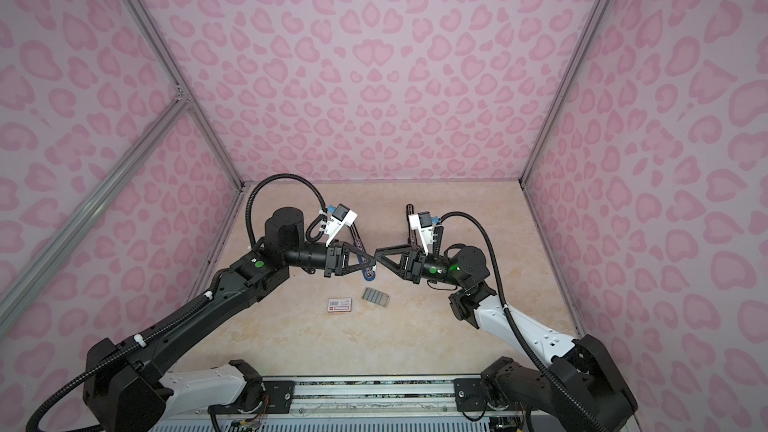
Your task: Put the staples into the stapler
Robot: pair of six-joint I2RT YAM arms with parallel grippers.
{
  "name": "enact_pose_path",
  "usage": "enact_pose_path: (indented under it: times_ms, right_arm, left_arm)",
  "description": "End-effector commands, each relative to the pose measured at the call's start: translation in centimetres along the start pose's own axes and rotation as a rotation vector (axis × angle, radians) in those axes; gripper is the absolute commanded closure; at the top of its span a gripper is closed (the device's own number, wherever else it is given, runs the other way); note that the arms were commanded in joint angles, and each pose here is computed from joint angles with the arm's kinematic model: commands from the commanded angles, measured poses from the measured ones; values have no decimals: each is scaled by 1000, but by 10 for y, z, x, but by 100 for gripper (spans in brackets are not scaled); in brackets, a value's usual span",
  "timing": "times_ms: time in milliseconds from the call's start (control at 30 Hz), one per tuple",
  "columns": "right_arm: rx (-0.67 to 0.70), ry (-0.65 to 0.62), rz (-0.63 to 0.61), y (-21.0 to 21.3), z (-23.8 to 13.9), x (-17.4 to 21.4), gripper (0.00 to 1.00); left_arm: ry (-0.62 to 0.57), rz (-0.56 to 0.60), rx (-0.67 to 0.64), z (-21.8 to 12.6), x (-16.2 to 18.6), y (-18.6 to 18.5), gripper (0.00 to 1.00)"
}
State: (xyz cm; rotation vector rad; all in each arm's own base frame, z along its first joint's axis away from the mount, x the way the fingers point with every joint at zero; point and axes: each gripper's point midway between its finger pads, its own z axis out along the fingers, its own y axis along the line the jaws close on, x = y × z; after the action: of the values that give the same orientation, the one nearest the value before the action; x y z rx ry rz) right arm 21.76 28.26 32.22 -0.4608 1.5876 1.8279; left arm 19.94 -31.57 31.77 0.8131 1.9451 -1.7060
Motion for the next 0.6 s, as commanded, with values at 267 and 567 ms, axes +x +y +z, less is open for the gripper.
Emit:
enact_pose_path:
  times_ms: [267,567]
  right_arm:
    - [-47,1,-18,7,0,1,78]
    - [-43,-17,-18,8,-2,-2,66]
  left_arm:
    - [-12,31,17,0,-4,-3,97]
    - [-11,32,15,0,-2,-3,97]
